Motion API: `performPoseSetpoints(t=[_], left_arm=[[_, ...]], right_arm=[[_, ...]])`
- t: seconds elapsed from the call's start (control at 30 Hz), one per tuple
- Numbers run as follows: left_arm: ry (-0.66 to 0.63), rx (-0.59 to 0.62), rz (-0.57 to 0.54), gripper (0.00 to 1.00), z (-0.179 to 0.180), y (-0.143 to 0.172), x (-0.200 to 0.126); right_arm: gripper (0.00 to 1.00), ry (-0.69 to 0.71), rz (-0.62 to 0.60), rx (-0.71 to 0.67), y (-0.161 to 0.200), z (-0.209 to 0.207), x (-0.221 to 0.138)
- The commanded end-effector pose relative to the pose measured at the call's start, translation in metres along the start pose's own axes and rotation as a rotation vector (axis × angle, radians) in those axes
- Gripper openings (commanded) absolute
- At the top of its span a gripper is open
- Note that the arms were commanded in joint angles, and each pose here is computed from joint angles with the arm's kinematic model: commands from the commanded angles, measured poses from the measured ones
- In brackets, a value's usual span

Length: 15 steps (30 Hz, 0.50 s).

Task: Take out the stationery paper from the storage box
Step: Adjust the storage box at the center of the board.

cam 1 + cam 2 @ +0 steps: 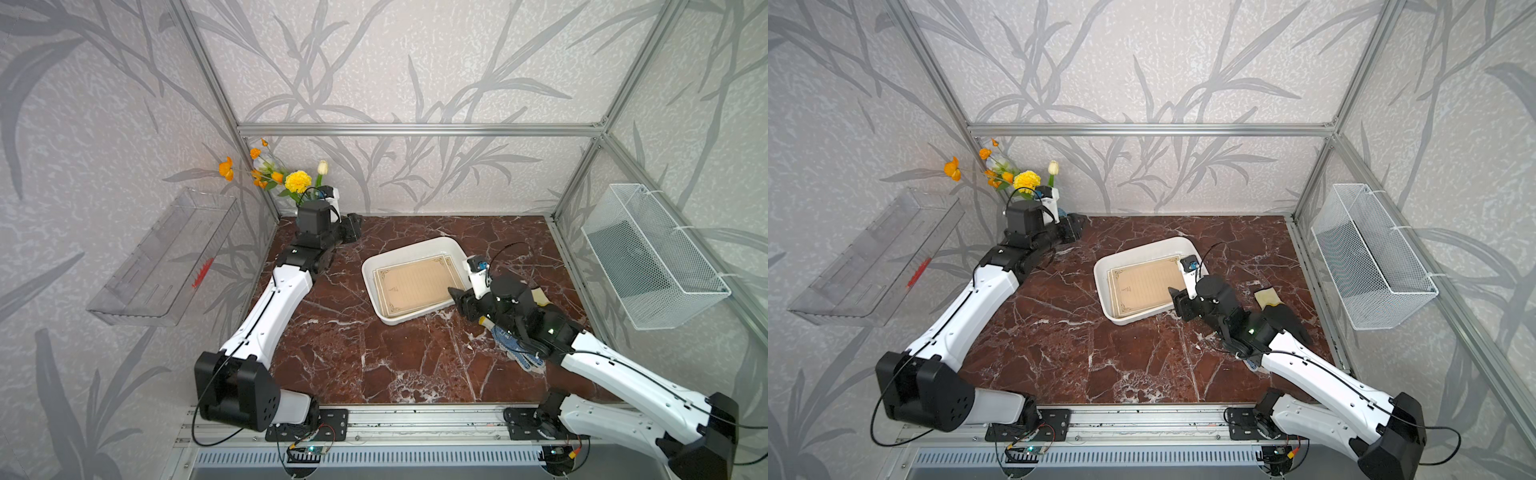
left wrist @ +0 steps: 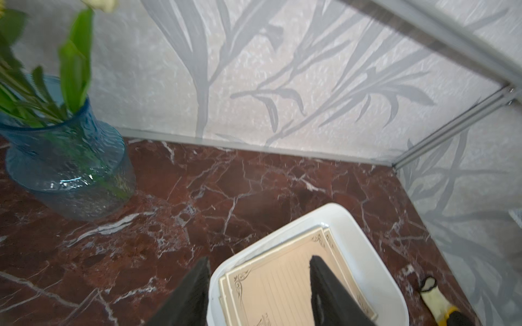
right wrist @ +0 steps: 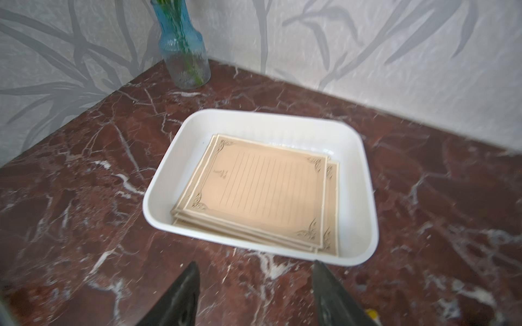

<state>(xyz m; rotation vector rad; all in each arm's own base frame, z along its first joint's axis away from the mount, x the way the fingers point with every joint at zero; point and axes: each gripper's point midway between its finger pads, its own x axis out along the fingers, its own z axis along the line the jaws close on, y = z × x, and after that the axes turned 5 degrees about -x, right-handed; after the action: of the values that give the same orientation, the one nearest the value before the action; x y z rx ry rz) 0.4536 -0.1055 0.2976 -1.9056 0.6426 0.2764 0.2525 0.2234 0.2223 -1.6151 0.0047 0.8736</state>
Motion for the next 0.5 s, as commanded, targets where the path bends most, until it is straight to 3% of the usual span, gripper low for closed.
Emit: performPoseSetpoints(t=[0.0,0.07,0.17,0.23,0.47], left_arm=[[-0.029,0.013,0.251,0.48,0.013,0.046,0.022],[-0.036,0.003,0.308,0.40,0.018,0.053,0.045],[-0.040,-0.033,0.410,0.21,0.021,0.065,0.078],[-0.061,-0.059,0.477,0.12,0.028,0.077,0.097],[-0.125,-0.088,0.601,0.09,0.046,0.100,0.140]], right_arm=[[0.50,-0.008,0.188,0.161,0.044,0.008,-0.002],[0.45,-0.015,0.274,0.219,0.065,0.012,0.004],[0.23,0.074,0.415,0.286,0.098,0.004,0.007],[0.17,0.124,0.451,0.324,0.109,-0.002,0.009],[0.09,0.066,0.528,0.600,0.138,-0.026,0.046]])
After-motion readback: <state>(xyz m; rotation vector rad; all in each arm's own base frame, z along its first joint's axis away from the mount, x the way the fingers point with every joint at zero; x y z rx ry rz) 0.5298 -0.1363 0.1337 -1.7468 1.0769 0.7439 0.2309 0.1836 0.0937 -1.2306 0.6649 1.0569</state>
